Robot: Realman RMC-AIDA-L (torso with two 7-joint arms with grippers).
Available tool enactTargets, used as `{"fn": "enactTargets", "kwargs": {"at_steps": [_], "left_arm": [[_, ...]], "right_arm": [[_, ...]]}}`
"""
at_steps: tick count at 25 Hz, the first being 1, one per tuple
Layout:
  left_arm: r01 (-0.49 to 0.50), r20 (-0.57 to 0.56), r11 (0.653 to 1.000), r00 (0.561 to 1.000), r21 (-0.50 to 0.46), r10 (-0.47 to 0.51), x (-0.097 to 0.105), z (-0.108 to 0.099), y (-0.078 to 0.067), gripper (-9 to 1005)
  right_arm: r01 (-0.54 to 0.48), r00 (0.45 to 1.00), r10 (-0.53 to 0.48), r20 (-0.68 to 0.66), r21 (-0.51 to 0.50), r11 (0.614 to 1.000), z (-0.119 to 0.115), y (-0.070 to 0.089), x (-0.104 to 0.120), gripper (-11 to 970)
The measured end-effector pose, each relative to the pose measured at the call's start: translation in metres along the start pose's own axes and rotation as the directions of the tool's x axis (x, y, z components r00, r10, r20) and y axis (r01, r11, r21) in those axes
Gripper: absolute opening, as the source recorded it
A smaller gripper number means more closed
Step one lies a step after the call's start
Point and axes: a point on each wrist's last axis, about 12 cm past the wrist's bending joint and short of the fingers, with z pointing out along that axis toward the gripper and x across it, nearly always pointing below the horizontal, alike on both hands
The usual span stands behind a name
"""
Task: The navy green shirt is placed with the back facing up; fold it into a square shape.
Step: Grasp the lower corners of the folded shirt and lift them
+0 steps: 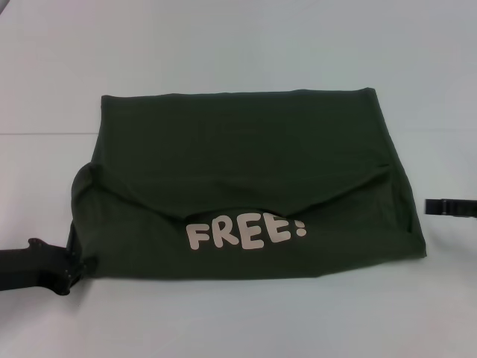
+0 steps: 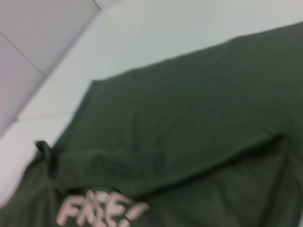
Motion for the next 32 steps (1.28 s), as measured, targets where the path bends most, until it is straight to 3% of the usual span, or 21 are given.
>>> {"fn": "enactTargets", "kwargs": {"at_steps": [5, 9, 13, 18, 32], "left_arm": [[-0.008, 0.005, 1.000, 1.000, -0.005, 0.008, -0.002, 0.000, 0.001, 43], [-0.011, 0.005, 1.000, 1.000, -0.005, 0.011, -0.003, 0.000, 0.001, 42], [-0.012, 0.006, 1.000, 1.000, -0.005, 0.012, -0.004, 0.000, 0.001, 42], [-0.013, 0.003, 1.000, 1.000, -0.009, 0.013, -0.004, -0.001, 0.002, 42], [-0.006, 0.000, 1.000, 1.000, -0.020, 0.006, 0.000, -0.002, 0.002, 42]], "right_arm": [[-0.050, 0.986, 0.070, -0.150, 0.128, 0.990, -0.012, 0.008, -0.036, 920], [-0.045, 0.961, 0.098, -0.258, 0.204, 0.978, 0.005, 0.017, -0.048, 919], [-0.029, 0.933, 0.118, -0.340, 0.256, 0.966, 0.032, 0.027, -0.048, 916], [-0.007, 0.928, 0.098, -0.361, 0.246, 0.969, 0.053, 0.036, -0.045, 914], [-0.008, 0.930, 0.094, -0.354, 0.237, 0.972, 0.075, 0.041, -0.034, 886]]}}
